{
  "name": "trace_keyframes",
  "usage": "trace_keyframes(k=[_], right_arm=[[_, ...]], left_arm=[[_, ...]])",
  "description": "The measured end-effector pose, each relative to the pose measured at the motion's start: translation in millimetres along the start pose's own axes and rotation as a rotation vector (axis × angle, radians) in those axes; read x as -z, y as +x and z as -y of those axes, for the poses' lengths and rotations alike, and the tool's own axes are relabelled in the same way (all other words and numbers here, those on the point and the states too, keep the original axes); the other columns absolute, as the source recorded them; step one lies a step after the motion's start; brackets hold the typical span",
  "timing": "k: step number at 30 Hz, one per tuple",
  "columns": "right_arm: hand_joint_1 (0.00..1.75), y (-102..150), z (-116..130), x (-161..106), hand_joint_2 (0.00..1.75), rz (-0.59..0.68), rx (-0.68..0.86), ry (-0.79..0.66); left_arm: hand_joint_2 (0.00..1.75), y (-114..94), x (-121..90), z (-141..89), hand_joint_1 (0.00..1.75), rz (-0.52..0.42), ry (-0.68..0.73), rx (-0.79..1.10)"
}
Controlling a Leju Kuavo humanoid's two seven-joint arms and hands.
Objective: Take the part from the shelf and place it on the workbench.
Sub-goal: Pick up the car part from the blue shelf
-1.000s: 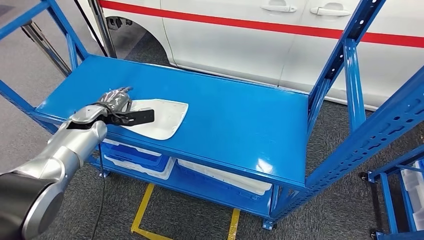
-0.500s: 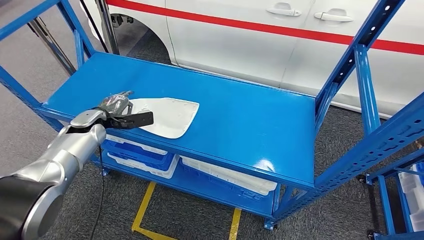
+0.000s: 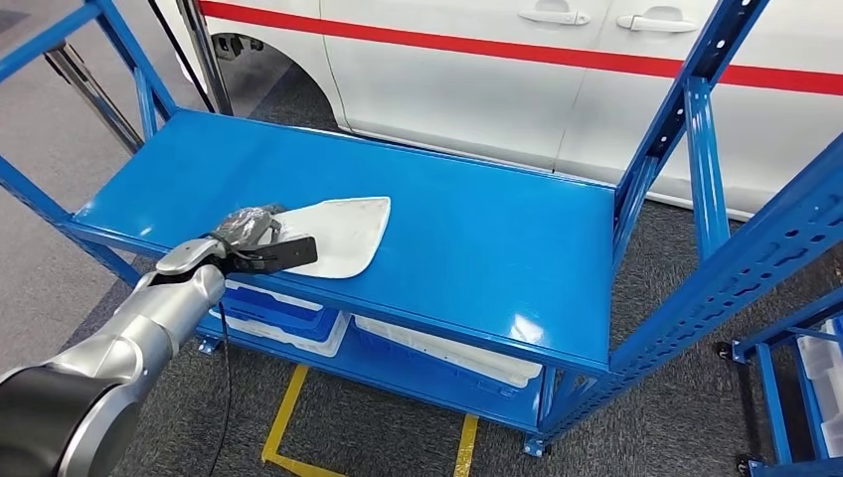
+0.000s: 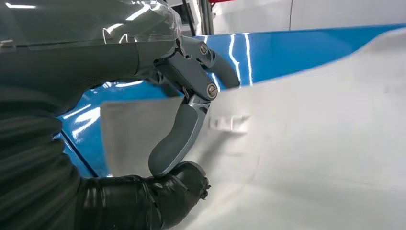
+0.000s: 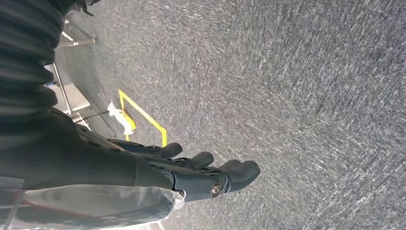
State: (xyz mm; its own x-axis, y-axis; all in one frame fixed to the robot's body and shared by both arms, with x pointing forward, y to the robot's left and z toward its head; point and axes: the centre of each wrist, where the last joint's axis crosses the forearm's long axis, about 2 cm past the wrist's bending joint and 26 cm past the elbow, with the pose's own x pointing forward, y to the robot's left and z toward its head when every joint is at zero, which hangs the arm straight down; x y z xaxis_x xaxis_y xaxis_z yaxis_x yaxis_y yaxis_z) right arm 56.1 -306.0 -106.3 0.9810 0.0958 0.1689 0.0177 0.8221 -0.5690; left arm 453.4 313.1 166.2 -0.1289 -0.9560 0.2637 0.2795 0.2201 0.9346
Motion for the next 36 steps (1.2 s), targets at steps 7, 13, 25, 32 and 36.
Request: trace_keyframes(k=[7, 13, 25, 32, 36], right_arm=[[0.00, 0, 0, 0, 1.75, -0.002, 0.001, -0.001], [0.00, 0, 2, 1, 1.75, 0.001, -0.004, -0.003], [0.00, -2, 3, 2, 1.75, 0.002, -0.013, 0.000], [0.00, -2, 3, 2, 1.75, 0.003, -0.019, 0.000], [0.00, -1, 2, 1, 1.75, 0.007, -0.023, 0.002]], left_arm=[[1.75, -4, -2, 5, 1.75, 0.002, -0.023, -0.018], [1.75, -5, -2, 3, 1.75, 0.003, -0.027, -0.024], [1.75, -14, -4, 2, 1.75, 0.056, -0.091, -0.084], [1.75, -23, -8, 3, 1.75, 0.051, 0.042, -0.082], [1.75, -19, -7, 0, 1.75, 0.037, 0.105, -0.073]])
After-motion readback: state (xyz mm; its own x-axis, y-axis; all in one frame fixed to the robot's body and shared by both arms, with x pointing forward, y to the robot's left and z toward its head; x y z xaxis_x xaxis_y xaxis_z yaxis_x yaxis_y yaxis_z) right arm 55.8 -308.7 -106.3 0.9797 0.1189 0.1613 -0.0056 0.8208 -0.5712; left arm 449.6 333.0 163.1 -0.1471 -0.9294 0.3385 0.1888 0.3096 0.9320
